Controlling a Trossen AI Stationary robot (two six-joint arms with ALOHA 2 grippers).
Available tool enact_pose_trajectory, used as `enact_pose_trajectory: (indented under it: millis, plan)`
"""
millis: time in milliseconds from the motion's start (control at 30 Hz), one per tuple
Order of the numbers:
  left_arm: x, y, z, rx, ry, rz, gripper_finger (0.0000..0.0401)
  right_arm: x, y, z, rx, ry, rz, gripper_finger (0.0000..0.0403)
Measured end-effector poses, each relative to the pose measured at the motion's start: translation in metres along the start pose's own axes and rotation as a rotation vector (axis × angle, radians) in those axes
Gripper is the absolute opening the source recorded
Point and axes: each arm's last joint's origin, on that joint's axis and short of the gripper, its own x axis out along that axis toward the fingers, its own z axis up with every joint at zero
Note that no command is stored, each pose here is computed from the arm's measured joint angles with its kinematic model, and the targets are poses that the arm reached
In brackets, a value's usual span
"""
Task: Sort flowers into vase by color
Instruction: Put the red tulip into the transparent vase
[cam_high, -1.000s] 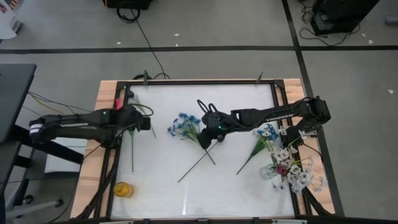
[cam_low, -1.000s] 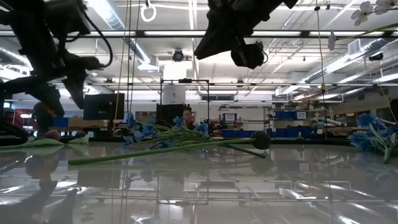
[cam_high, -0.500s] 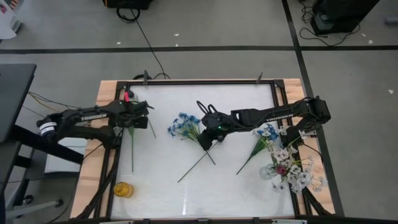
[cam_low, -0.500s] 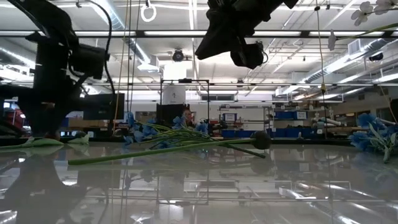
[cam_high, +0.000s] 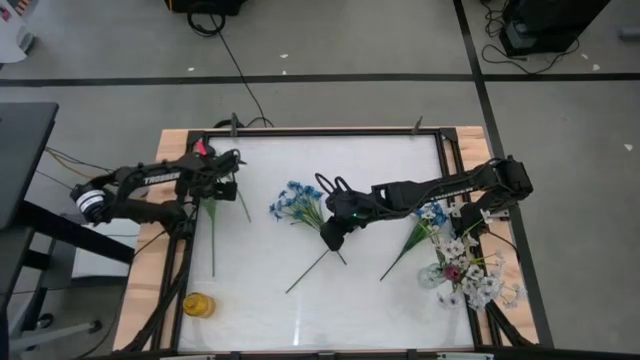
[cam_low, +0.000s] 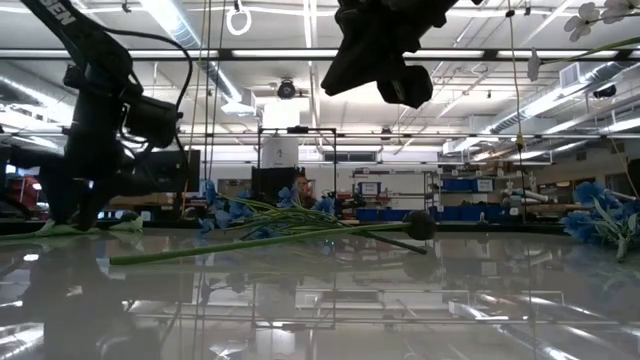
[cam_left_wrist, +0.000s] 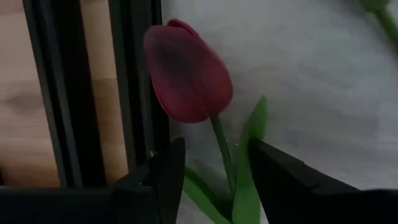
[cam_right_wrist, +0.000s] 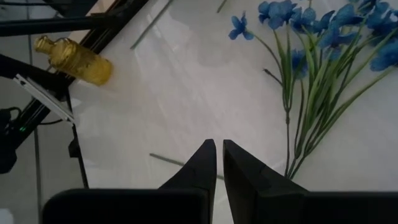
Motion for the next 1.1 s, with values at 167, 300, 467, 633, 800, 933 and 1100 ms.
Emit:
enact_pose_trajectory:
  millis: [167,300,467,633,800,933,1100]
  plan:
    - [0.005,-0.004,0.004,0.018,0.015,0.009,0.0153,0.000,0.000,0.000,0.024,-0.019,-0.018,0.0038]
    - [0.006,-0.006,0.005,0.025,0.016,-0.001,0.0101,0.000,-0.001,0.001,0.029,-0.031,-0.028,0.0038]
    - [0.007,-0.008,0.006,0.028,0.004,-0.024,0.0031,0.000,-0.001,0.001,0.029,-0.031,-0.028,0.0038]
    - [0.004,-0.007,0.006,0.039,0.004,-0.048,0.0008,0.000,-0.001,0.001,0.038,-0.026,-0.024,0.0038]
    - [-0.013,-0.009,0.006,0.051,-0.065,-0.147,0.0011,0.000,0.000,0.000,0.079,-0.026,-0.020,0.0032]
    - [-0.040,-0.011,0.007,0.058,-0.148,-0.293,0.0011,0.000,0.002,0.000,0.120,-0.042,-0.012,0.0028]
    - [-0.086,-0.018,0.010,0.121,-0.304,-0.537,0.0011,0.000,0.006,0.004,0.091,-0.092,0.023,0.0044]
